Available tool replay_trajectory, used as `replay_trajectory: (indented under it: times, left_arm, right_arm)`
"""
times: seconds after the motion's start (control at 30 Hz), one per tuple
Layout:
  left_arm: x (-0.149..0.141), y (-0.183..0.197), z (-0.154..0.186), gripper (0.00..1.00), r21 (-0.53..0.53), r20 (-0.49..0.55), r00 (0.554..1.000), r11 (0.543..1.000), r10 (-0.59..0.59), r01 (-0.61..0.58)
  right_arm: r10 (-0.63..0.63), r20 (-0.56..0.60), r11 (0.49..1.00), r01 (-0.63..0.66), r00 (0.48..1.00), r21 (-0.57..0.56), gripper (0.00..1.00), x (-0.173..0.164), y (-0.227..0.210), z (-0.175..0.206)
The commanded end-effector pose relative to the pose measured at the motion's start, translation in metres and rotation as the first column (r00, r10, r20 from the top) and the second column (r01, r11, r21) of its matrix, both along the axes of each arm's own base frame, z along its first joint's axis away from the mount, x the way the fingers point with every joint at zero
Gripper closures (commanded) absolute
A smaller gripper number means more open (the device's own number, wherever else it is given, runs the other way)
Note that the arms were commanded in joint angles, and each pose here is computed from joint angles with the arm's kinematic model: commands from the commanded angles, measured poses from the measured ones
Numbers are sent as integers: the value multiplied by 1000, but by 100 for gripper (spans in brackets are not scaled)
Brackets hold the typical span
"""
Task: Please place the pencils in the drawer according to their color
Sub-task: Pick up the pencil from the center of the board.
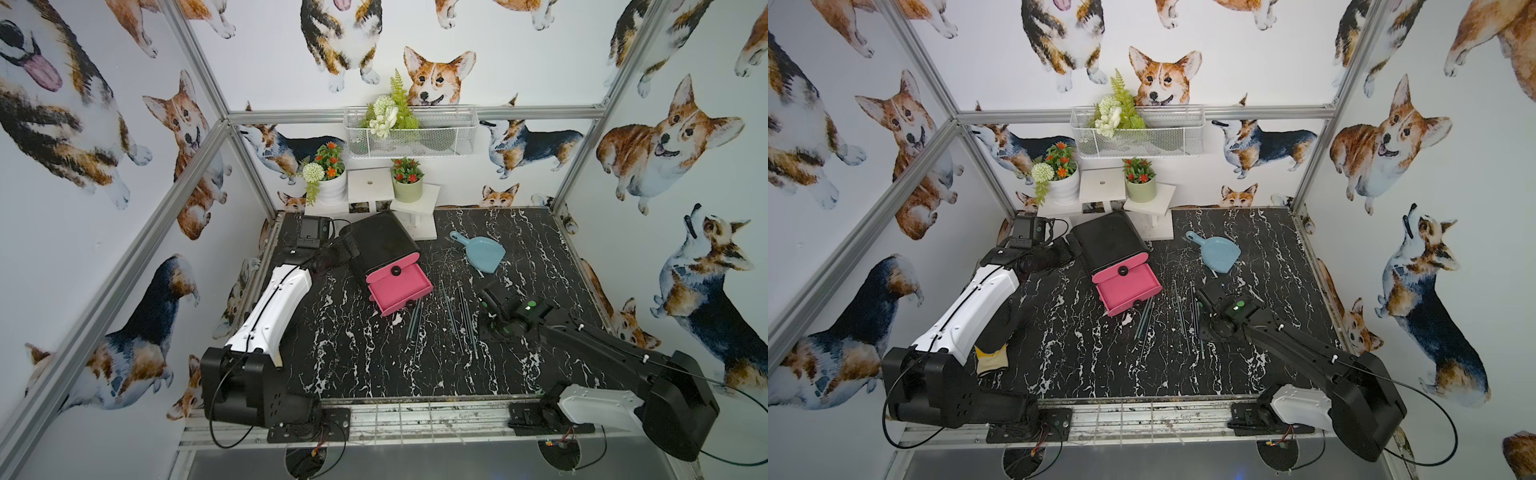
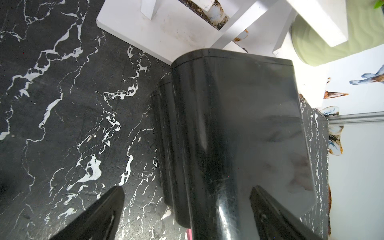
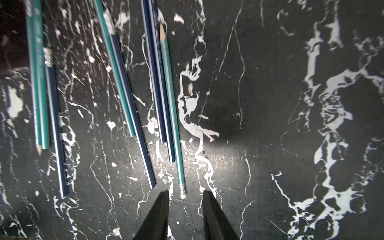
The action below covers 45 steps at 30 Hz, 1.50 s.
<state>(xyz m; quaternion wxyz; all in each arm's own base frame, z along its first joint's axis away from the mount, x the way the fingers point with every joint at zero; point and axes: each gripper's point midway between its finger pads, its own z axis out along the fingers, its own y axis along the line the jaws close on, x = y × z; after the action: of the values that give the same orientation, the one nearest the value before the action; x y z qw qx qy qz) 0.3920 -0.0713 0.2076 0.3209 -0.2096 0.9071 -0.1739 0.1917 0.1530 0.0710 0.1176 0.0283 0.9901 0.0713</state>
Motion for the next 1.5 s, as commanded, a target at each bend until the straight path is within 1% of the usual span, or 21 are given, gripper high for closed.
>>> replay_trajectory:
  times: [0.0, 0.07, 0.57, 0.77, 0.93, 1.2, 1.37, 1.47]
  left_arm:
    - [3, 0, 3, 0, -7, 16, 1000, 1000, 5, -5]
    - [3, 0, 3, 0, -7, 16, 1000, 1000, 4, -4]
    - [4, -2, 1, 0, -12, 15, 1000, 1000, -1, 1]
    - [4, -2, 4, 0, -11, 21, 1000, 1000, -1, 1]
    - [3, -1, 2, 0, -11, 17, 1000, 1000, 1, -1]
    - [3, -1, 3, 0, -11, 20, 1000, 1000, 0, 0]
    - [3, -1, 4, 0, -10, 22, 1000, 1000, 2, -1]
    - [3, 0, 4, 0, -7, 22, 1000, 1000, 4, -3]
  right_arm:
    - [36, -27, 999, -36, 999, -5, 69, 2, 7, -7]
    - [39, -36, 999, -39, 999, -17, 72, 5, 8, -11]
    - [55, -69, 997, -59, 996, -57, 73, 17, 17, -37]
    - [51, -87, 996, -57, 995, -65, 78, 18, 18, -45]
    - [37, -96, 993, -47, 995, -106, 79, 17, 11, -49]
    - [17, -110, 990, -32, 994, -140, 79, 13, 3, -55]
    - [-2, -132, 980, -24, 991, -196, 77, 11, -6, -62]
    - [-1, -144, 980, -28, 990, -197, 78, 9, -5, -67]
